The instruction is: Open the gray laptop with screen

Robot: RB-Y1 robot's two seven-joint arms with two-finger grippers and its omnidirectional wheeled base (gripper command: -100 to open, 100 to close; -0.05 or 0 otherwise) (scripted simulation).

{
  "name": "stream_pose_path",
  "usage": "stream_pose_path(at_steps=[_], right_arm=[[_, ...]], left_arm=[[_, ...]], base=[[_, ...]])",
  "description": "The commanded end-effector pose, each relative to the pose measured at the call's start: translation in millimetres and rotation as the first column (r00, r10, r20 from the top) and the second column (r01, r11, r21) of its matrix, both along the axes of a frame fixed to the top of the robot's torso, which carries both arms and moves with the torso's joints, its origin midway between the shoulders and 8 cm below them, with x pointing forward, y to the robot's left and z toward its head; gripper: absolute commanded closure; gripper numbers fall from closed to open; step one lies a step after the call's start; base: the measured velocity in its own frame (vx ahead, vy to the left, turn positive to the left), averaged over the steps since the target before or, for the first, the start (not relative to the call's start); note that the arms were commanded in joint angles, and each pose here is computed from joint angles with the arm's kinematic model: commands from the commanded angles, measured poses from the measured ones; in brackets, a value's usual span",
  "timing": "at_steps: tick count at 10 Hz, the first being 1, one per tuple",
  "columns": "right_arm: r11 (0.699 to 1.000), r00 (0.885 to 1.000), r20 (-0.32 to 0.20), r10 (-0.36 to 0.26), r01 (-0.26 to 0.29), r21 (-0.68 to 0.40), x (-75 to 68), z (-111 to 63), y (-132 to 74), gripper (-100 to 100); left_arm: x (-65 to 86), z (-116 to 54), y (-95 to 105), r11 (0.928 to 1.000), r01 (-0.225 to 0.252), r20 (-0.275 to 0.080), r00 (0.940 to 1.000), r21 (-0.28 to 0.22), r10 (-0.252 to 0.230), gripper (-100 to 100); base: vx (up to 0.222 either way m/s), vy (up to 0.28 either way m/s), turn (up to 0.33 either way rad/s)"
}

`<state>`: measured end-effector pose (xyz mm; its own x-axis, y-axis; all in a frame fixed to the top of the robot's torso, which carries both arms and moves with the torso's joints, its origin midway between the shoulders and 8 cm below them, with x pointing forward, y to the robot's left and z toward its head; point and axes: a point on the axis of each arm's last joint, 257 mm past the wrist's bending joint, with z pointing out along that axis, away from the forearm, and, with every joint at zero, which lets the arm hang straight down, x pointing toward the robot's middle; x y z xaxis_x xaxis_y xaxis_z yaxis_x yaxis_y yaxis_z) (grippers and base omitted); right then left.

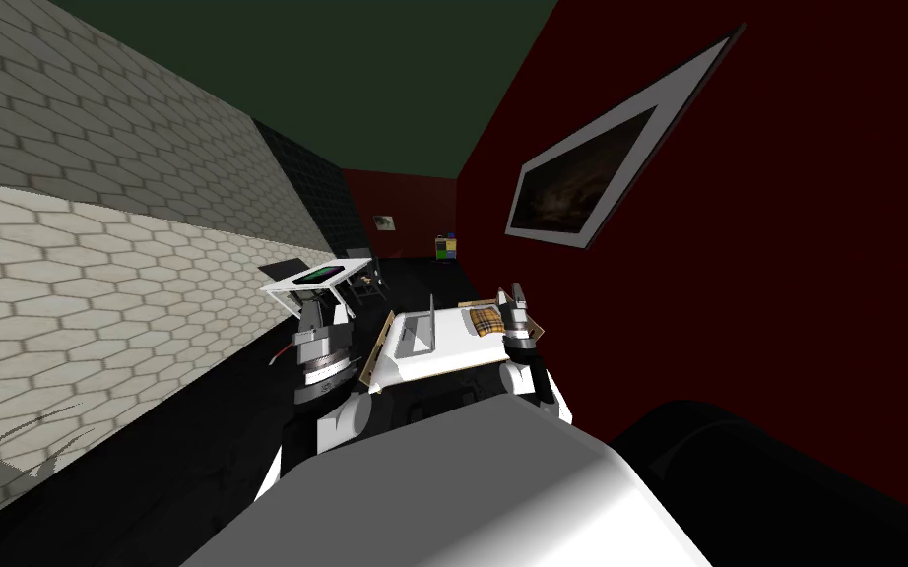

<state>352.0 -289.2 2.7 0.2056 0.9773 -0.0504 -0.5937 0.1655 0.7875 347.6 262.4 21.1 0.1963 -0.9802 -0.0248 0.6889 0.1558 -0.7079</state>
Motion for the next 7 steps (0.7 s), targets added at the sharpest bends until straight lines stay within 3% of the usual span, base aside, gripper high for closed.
stream_pose_path(at_steps=[1, 7], right_arm=[[1.000, 1.000, 0.000, 0.000, 0.000, 0.000, 0.0, 0.0, 0.0, 0], [1.000, 1.000, 0.000, 0.000, 0.000, 0.000, -0.1, 0.2, 0.0, 0]], left_arm=[[0.0, 0.0, 0.0, 1.0000, 0.000, 0.000, 1.0000, 0.000, 0.000, 0], [-0.1, 0.1, 0.0, 1.0000, 0.000, 0.000, 1.0000, 0.000, 0.000, 0]], base=[[0.000, 0.000, 0.000], [0.000, 0.000, 0.000]])
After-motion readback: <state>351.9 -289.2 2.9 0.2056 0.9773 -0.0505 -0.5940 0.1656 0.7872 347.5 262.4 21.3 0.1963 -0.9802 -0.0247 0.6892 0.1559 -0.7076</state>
